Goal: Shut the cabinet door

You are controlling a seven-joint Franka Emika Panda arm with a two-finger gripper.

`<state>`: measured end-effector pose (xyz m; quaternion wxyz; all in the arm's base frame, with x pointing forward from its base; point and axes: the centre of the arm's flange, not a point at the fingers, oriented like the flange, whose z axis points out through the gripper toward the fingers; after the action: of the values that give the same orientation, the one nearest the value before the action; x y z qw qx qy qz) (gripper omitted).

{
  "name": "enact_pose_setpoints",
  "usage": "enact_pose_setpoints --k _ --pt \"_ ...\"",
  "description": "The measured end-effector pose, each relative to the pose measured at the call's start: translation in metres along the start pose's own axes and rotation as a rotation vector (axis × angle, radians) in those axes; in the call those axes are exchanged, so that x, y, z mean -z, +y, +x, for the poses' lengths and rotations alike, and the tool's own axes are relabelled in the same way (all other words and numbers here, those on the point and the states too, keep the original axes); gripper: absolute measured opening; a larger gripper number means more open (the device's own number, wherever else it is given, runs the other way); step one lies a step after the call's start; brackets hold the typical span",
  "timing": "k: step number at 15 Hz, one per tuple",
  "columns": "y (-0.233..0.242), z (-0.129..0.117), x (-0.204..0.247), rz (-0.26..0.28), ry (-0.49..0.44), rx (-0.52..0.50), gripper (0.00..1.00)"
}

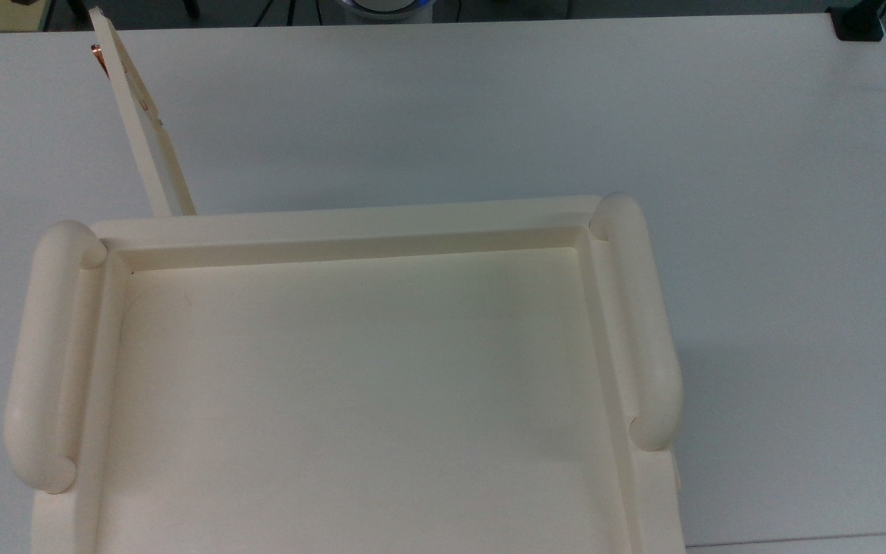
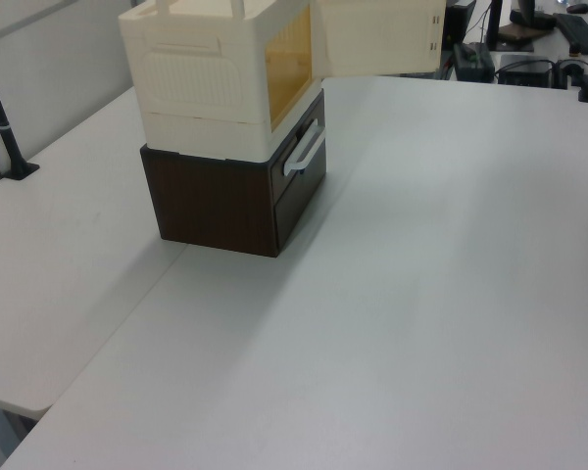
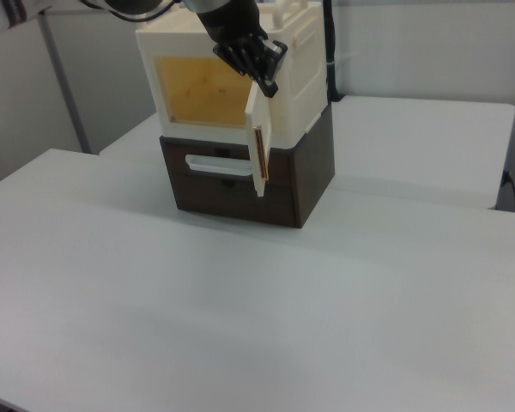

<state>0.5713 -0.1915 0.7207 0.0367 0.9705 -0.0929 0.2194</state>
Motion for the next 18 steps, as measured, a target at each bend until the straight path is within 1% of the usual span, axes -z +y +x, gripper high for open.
enact_pose_setpoints --k 6,8,11,13,15,16,18 --pt "-0.009 -0.001 -0.029 0.012 -0.048 0.051 0.01" --pt "-0.021 -0.001 -0.036 0.034 -0.059 0.065 0.01" --pt "-0.051 -0.001 -0.042 0.077 -0.068 0.1 0.01" --pt "-0.096 0.0 -0.043 0.179 -0.067 0.129 0.01" --pt "-0.129 0.002 -0.039 0.307 -0.039 0.116 0.01" --pt "-0.134 0.004 -0.038 0.329 -0.023 0.111 0.01" --pt "-0.142 0.008 -0.037 0.348 0.011 0.109 0.01"
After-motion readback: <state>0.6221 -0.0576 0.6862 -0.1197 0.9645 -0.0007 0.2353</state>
